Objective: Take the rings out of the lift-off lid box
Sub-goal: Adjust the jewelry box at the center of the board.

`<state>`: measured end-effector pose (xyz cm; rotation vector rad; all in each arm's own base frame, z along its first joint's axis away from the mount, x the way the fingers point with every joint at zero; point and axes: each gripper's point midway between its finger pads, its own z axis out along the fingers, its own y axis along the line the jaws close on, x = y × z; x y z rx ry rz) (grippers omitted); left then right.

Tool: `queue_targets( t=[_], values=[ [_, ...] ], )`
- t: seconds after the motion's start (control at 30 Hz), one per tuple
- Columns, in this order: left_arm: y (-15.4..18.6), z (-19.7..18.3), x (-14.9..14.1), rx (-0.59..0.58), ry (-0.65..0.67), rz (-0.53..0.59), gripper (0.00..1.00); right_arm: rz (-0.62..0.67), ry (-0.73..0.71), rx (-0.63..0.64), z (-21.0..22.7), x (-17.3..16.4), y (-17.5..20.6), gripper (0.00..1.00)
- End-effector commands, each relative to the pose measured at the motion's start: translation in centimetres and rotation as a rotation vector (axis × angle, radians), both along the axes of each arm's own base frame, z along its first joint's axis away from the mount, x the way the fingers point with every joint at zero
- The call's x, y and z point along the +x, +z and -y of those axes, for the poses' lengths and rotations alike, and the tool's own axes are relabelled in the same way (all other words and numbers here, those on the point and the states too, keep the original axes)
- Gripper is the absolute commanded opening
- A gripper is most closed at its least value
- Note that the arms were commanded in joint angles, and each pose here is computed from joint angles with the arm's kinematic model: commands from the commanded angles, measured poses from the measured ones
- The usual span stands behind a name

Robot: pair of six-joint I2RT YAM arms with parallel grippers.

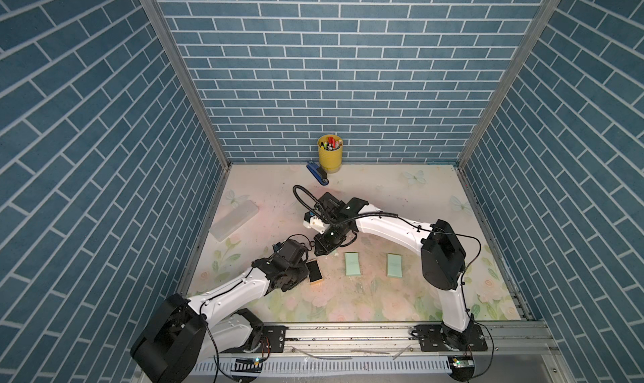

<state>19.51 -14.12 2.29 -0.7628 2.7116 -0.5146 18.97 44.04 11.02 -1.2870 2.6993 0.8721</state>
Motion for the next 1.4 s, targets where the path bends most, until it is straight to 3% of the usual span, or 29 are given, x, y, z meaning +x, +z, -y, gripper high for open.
queue_targets(
  t=[0.0, 0.33, 0.8, 0.93, 1.13, 1.37],
  values=[
    [-0.5, -1.8, -0.8, 0.062, 0.032, -0.003, 0.23, -0.063, 0.0, -0.006, -0.8, -1.0, -1.3, 0.16],
    [0.0, -2.0, -0.5, 0.068, 0.03, 0.022, 0.23, -0.123, 0.023, -0.005, -2.5, -2.1, -3.6, 0.16],
    [-0.2, -1.6, -0.5, 0.051, 0.015, 0.018, 0.24, -0.131, 0.049, -0.11, -2.3, -2.4, -7.8, 0.18],
    [-0.4, -1.3, -0.6, 0.037, 0.009, 0.014, 0.23, -0.094, 0.058, -0.093, -2.3, -2.1, -5.6, 0.2],
    [-0.7, -0.7, -0.7, 0.0, -0.001, 0.011, 0.23, -0.003, 0.047, -0.027, -1.4, -1.1, 0.7, 0.33],
    [-0.9, 0.5, -0.1, -0.067, -0.001, 0.035, 0.22, 0.026, -0.11, -0.11, 2.3, 3.7, 0.2, 0.46]
  ],
)
